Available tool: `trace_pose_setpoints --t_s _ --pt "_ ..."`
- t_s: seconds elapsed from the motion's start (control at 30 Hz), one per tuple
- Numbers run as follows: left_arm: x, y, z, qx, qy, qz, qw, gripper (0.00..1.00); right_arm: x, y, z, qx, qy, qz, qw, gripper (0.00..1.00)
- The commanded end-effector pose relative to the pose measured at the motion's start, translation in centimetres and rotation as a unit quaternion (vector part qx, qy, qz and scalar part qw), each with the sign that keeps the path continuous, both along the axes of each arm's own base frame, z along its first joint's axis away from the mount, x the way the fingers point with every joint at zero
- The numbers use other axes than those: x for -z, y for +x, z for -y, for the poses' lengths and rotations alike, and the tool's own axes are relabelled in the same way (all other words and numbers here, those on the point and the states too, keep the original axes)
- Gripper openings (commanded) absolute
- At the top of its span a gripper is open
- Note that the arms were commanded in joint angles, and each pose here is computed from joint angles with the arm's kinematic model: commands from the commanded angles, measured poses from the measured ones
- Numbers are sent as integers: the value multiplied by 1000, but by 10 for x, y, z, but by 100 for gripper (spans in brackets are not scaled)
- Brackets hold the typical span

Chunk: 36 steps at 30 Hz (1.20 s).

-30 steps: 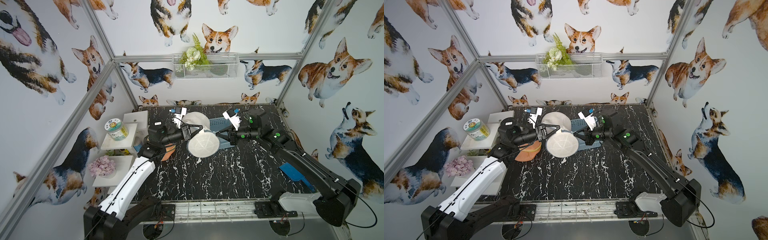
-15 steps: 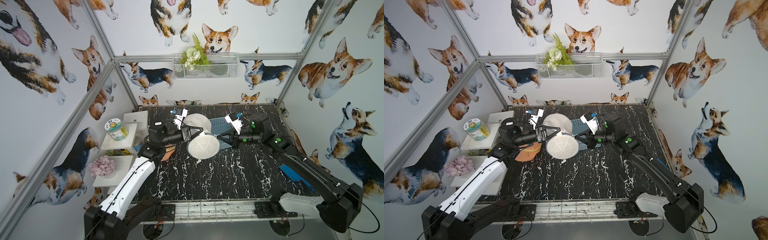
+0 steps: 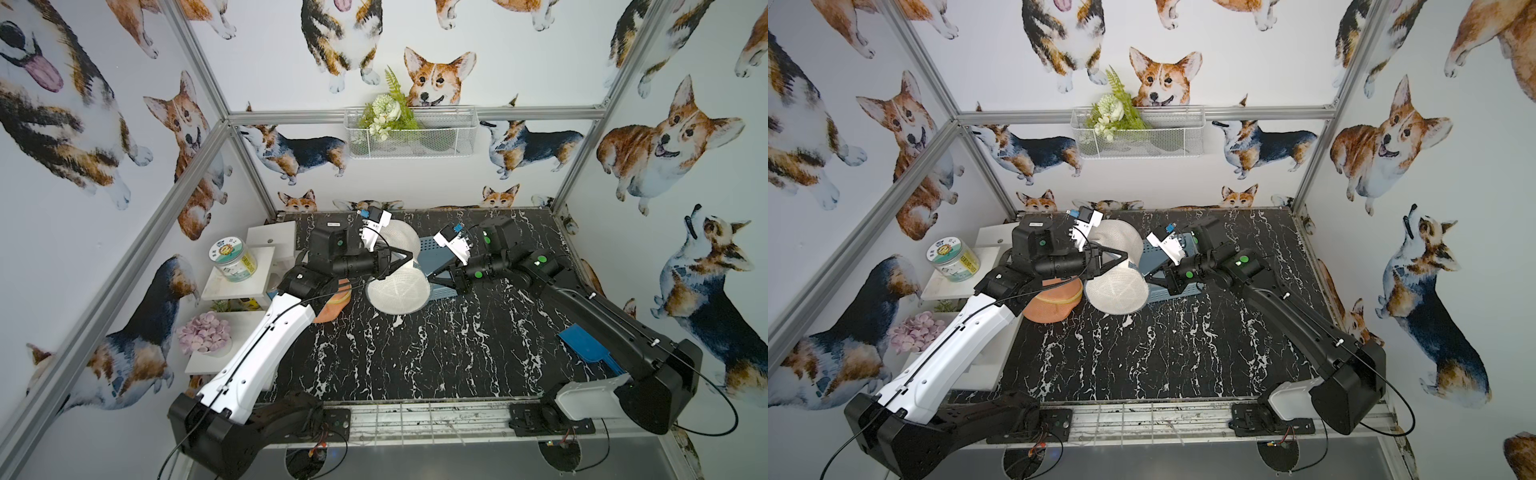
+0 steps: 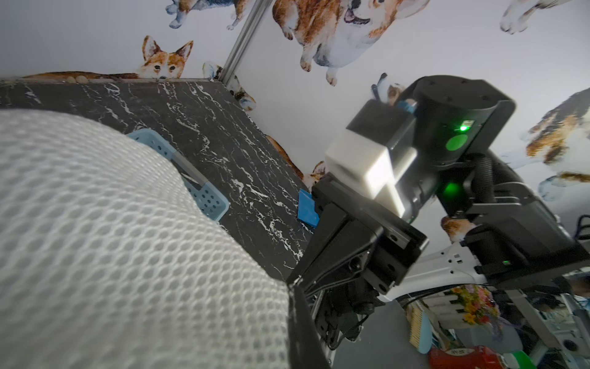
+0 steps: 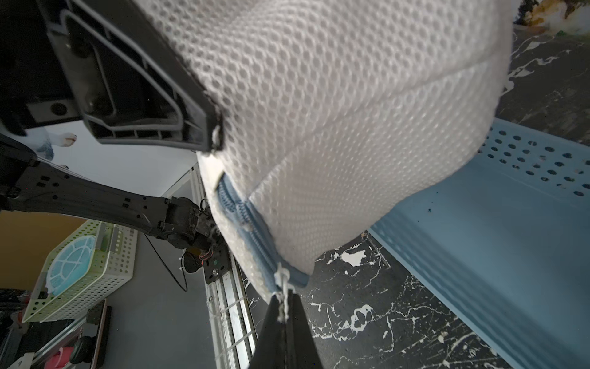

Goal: Turn the laundry bag inside out
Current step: Zip the zipper on the laundry bag.

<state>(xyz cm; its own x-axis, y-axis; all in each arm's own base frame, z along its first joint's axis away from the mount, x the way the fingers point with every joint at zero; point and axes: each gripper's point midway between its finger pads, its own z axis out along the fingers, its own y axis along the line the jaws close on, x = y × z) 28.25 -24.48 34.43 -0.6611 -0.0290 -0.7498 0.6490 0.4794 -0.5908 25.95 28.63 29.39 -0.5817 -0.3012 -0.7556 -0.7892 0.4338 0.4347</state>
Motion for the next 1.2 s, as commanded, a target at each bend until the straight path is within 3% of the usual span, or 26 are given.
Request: trace_pose_setpoints --t_s 0.0,0.23,0.37,0.6,0.67,0.93,1.17 --pt "14 5 -12 -28 78 34 996 0 14 3 14 29 -53 -3 998 0" --pt "11 8 -21 -64 147 77 984 0 22 13 33 81 -109 21 991 0" --pt "6 5 -19 -58 138 85 985 0 23 9 36 79 -112 23 990 0" --pt "-2 -18 14 46 8 52 998 0 -11 -27 5 -33 25 33 999 1" --pt "-6 -23 17 62 0 55 997 0 -16 -34 1 -52 45 28 997 10" --pt "-10 -29 19 78 -11 53 995 0 -14 -38 -4 -70 64 11 995 20" --pt "-11 -30 18 78 -7 53 996 0 -18 -30 4 -46 62 15 997 0"
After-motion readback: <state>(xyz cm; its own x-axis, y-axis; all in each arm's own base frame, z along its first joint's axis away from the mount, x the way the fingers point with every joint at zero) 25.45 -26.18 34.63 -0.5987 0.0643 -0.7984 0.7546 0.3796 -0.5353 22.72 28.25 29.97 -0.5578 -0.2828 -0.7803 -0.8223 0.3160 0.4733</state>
